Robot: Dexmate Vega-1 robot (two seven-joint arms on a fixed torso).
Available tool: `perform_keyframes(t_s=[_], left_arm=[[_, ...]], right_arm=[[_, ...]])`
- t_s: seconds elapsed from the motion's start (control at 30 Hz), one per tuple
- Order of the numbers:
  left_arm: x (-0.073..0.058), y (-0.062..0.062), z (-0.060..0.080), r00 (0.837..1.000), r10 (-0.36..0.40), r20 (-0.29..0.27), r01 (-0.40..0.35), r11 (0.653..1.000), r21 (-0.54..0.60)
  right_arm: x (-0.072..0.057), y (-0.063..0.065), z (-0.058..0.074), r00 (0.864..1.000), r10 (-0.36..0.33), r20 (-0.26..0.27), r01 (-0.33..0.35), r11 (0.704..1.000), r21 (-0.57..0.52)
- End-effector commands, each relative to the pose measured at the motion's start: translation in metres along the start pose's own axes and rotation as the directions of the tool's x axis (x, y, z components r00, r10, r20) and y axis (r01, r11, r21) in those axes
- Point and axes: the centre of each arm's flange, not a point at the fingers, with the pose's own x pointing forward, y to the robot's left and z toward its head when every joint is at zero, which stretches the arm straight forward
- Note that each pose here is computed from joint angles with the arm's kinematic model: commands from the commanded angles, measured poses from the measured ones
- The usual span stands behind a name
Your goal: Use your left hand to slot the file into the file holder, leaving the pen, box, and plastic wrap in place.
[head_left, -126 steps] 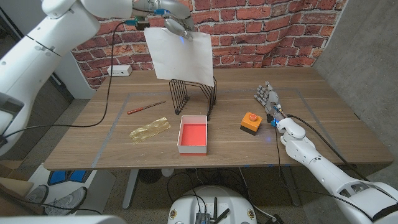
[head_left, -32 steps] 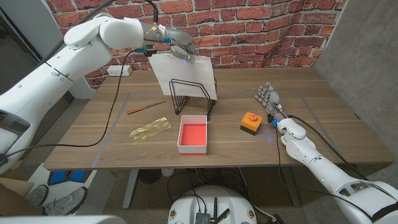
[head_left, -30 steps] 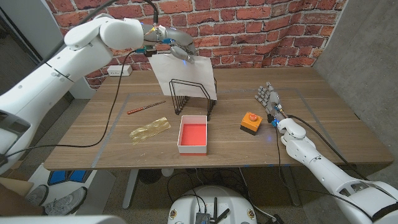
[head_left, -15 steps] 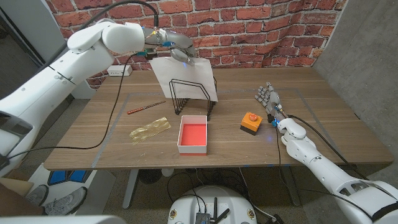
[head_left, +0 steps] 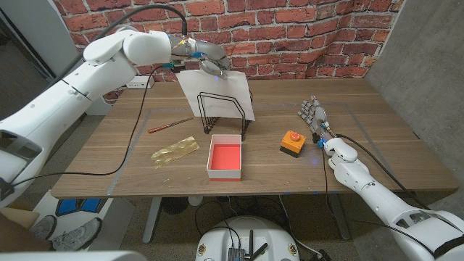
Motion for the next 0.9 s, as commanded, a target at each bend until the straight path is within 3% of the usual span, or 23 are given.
perform_keyframes(t_s=[0.03,0.63,0.9], left_arm=[[0.0048,-0.008,0.0002,1.0,-0.026,-0.01,0.026,1.0,0.006],[0.0123,-0.015,0.0016,0.999,-0.042,0.001,0.042,0.999,0.008],[0.0143,-0.0172,0.0007,0.999,-0.042,0.003,0.042,0.999,0.001]], right_arm=[[0.0007,-0.0017,-0.0024,1.0,-0.005,-0.007,0.005,1.0,0.006],[-0.001,-0.0041,-0.0082,1.0,-0.006,-0.006,0.006,1.0,0.013],[-0.0031,-0.0042,-0.0036,1.0,-0.005,-0.007,0.005,1.0,0.014]])
